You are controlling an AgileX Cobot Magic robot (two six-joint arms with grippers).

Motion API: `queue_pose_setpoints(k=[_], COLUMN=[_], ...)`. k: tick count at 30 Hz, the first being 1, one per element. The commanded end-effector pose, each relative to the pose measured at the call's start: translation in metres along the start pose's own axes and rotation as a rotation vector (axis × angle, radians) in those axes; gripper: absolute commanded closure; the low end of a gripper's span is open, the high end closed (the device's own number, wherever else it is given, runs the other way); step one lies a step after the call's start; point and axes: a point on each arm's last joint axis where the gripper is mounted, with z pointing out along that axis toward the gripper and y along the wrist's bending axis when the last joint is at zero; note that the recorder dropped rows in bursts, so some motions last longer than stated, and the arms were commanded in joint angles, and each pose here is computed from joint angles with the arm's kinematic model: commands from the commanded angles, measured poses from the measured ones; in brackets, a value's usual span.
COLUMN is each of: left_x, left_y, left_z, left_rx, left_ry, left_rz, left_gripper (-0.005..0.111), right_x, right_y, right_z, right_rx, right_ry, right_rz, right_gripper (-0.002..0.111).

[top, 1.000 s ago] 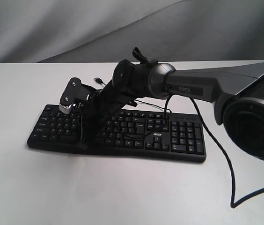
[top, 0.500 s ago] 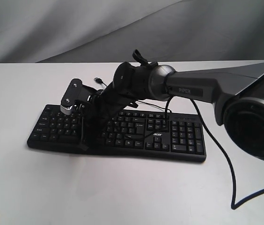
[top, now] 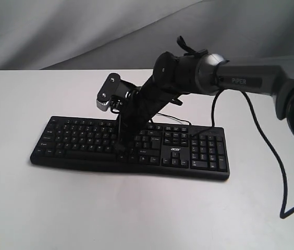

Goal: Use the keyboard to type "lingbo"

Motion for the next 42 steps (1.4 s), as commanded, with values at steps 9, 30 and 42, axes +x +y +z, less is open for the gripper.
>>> queue_pose_setpoints(k=[9,30,42], left_x=[0.001,0.001,0.001], left_y=[-0.001,-0.001,-0.001], left_z=[0.000,0.000,0.000], left_rx=[0.007,0.007,0.007], left_ry=[-0.009,-0.009,-0.009], left_rz=[-0.002,-0.002,-0.002], left_gripper=[0.106,0.106,0.106], right_x=[0.005,0.011,0.011], right_y=[-0.007,-0.004,-0.001], right_z=[0.001,0.009,0.008], right_rx=[0.031,0.001,-0.031], right_ry=[-0.014,0.001,0.013], right_rz=[0.026,0.001,-0.022], right_gripper=[0.108,0.108,0.108])
